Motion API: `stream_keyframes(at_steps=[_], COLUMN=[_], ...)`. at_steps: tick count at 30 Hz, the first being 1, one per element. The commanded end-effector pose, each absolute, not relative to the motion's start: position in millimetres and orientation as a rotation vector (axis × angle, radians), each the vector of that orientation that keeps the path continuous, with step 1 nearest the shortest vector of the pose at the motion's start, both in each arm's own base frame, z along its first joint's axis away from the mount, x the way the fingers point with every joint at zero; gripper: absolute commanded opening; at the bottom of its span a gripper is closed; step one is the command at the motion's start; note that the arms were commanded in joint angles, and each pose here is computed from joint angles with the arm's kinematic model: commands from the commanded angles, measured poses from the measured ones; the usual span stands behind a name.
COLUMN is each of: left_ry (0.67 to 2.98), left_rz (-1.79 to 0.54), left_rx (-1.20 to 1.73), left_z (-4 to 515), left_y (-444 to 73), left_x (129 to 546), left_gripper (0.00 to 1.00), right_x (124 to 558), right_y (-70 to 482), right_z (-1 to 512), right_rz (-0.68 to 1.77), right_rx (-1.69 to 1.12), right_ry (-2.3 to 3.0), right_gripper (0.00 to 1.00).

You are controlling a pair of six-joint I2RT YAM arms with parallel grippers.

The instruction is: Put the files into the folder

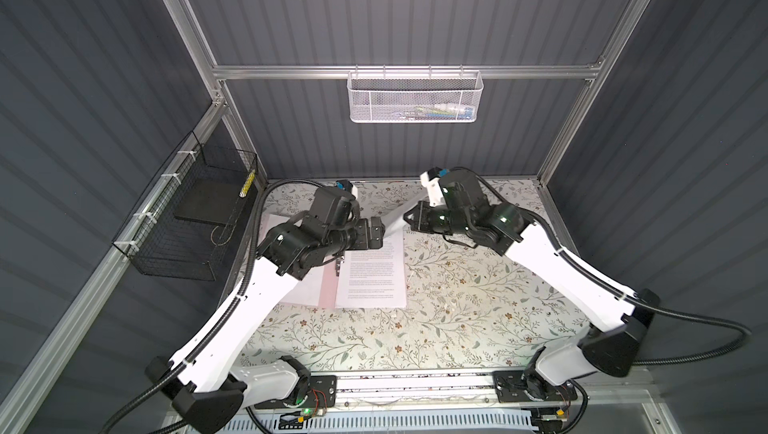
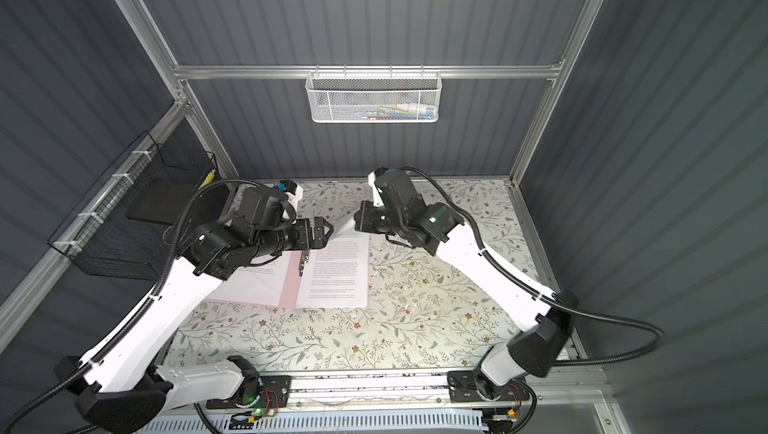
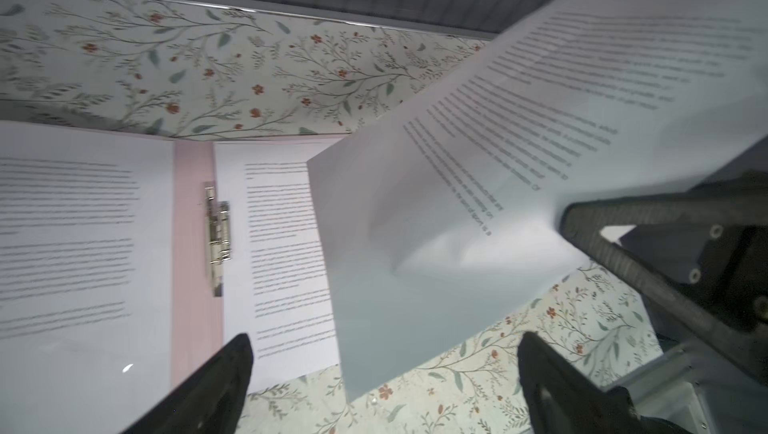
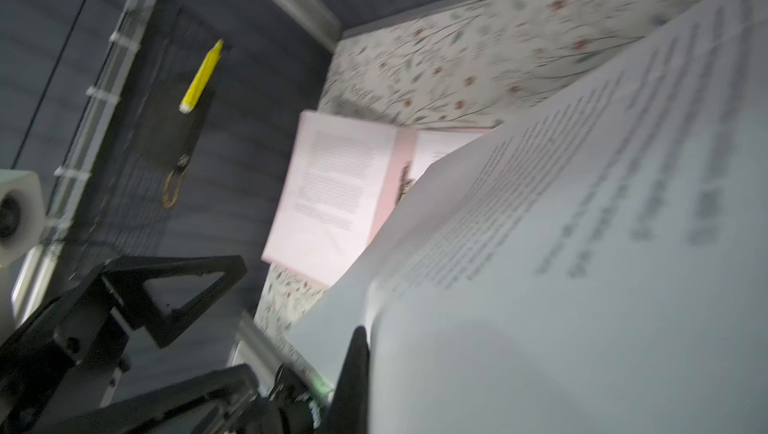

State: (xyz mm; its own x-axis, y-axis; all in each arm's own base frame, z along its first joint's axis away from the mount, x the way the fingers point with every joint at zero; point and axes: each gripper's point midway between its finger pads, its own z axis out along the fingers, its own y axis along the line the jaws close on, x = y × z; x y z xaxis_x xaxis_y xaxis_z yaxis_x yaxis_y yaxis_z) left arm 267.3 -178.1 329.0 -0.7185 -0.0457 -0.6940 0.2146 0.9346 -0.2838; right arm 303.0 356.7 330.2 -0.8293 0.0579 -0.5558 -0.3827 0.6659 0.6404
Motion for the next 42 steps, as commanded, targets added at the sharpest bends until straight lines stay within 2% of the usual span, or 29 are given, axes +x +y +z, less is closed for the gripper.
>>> stream_keyframes(at_steps=[1, 6, 12, 16, 21, 25, 31, 42], left_ry=[2.350, 2.348, 2.374, 2.400, 2.426, 2.430, 2.441, 2.500], left_rz=[-0.225, -0.159, -0.144, -0.123, -0.086, -0.081, -0.095, -0.065], left_rx=[0.069, 0.051, 0.077, 0.090, 0.072, 0.048, 0.047, 0.068], left_z=[324.6, 324.5, 313.8, 305.1, 297.7, 295.7, 293.0, 266.3], left_y=[-133.9, -118.2, -122.3, -123.4, -113.3, -105.7, -108.3, -115.9], left_x=[253.3, 246.4, 249.3, 250.9, 242.5, 234.4, 234.2, 241.0], left_gripper=[1.00, 1.00, 1.00, 1.00, 1.00, 1.00, 1.00, 1.00], right_x=[265.0, 278.0, 305.7, 319.4, 334.1, 332.7, 329.7, 334.3], right_y=[392.3, 385.7, 360.9, 360.9, 360.8, 345.7, 319.3, 337.8], right_z=[322.3, 279.5, 208.5, 155.4, 116.4, 101.7, 102.5, 93.1], right_rz=[1.333, 1.402, 1.340, 1.245, 1.135, 1.031, 1.025, 1.110], right_rx=[-0.542, -0.520, -0.430, -0.534, -0.709, -0.820, -0.861, -0.975], right_ry=[2.427, 2.532, 2.657, 2.770, 2.856, 2.931, 2.943, 2.934], right_gripper=[0.00, 0.00, 0.00, 0.00, 0.00, 0.00, 0.02, 0.06])
